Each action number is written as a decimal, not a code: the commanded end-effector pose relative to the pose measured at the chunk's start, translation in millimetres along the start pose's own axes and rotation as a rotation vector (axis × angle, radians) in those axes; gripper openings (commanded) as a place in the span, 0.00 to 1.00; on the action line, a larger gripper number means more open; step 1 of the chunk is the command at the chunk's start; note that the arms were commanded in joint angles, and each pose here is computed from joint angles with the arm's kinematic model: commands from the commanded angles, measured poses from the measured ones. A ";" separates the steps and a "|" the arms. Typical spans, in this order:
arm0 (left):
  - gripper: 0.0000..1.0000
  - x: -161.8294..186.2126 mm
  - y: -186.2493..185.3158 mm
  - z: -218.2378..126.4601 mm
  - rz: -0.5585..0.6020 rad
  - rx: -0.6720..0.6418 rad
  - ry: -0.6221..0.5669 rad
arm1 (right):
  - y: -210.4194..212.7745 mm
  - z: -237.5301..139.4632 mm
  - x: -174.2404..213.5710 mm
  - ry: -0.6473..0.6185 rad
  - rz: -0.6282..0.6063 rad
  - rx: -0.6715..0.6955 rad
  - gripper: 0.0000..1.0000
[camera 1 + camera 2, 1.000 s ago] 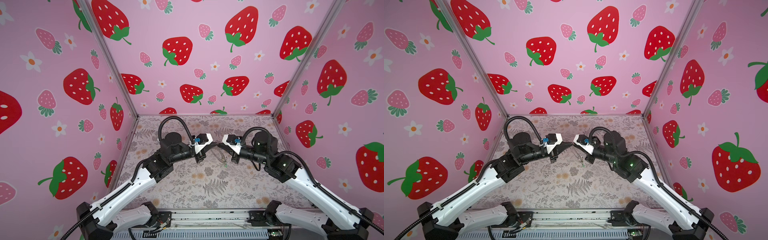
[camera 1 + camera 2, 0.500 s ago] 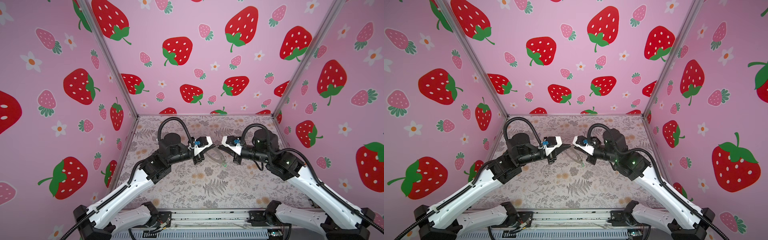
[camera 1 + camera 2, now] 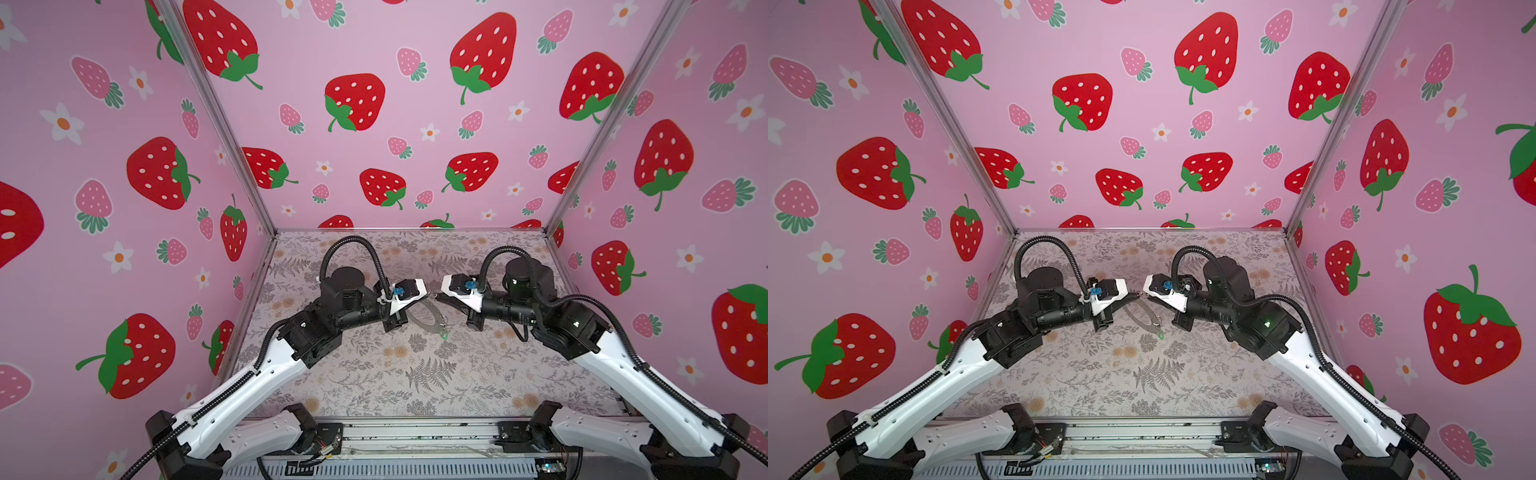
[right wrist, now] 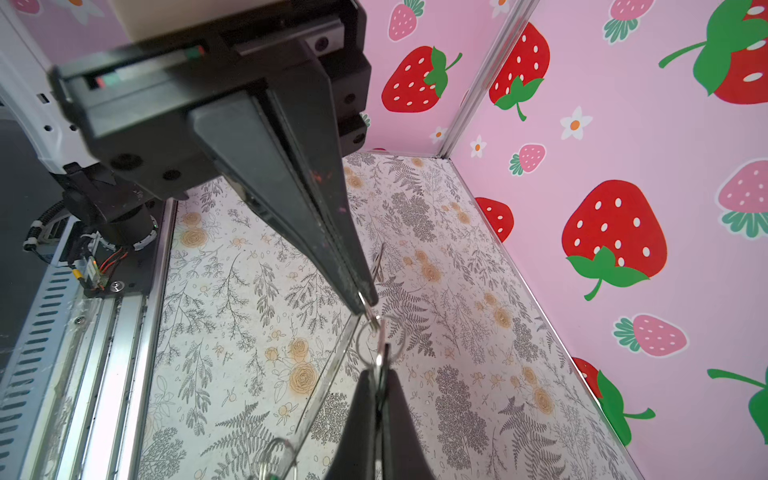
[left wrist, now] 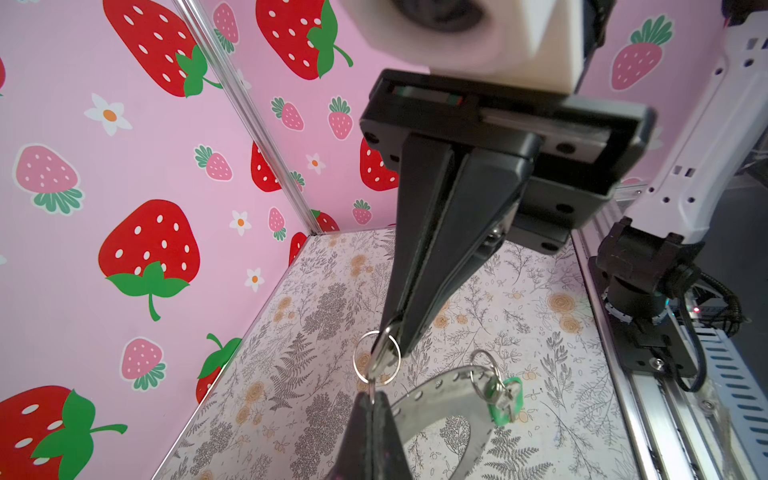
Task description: Put the keys on the keyring
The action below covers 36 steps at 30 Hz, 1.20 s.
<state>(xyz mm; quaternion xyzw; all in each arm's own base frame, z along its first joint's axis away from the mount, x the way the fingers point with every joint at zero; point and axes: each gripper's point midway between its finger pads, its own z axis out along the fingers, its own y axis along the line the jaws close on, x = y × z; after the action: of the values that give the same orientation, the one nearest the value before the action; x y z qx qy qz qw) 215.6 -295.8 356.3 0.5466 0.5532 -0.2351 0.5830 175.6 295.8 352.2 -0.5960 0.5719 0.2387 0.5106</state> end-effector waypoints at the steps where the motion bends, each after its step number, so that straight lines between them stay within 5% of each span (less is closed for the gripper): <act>1: 0.00 -8.8 5.6 -3.3 0.035 -0.019 -0.014 | -3.5 -3.9 -12.8 -0.020 -0.027 0.002 0.00; 10: 0.00 18.7 11.3 3.7 -0.051 -0.018 0.009 | -15.9 10.9 9.6 0.104 -0.056 0.034 0.00; 15: 0.38 42.0 25.2 -0.1 -0.155 -0.073 -0.002 | -19.4 37.6 39.0 0.212 -0.062 0.012 0.00; 20: 0.47 77.2 48.5 -29.5 -0.290 -0.205 0.004 | -17.2 79.0 61.5 0.241 -0.061 -0.047 0.00; 28: 0.60 119.9 83.8 -93.9 -0.422 -0.479 0.096 | -9.7 131.2 43.0 0.076 -0.002 -0.164 0.00; 36: 0.62 148.1 71.8 -98.1 -0.484 -0.482 0.174 | -4.9 154.7 129.2 0.218 0.099 -0.142 0.00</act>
<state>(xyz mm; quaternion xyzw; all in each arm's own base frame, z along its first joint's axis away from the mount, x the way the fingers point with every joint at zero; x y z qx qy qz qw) 284.9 -140.4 288.9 0.2728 0.7351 -0.1765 0.5950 248.2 377.4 203.8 -0.6325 0.6252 0.2357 0.3918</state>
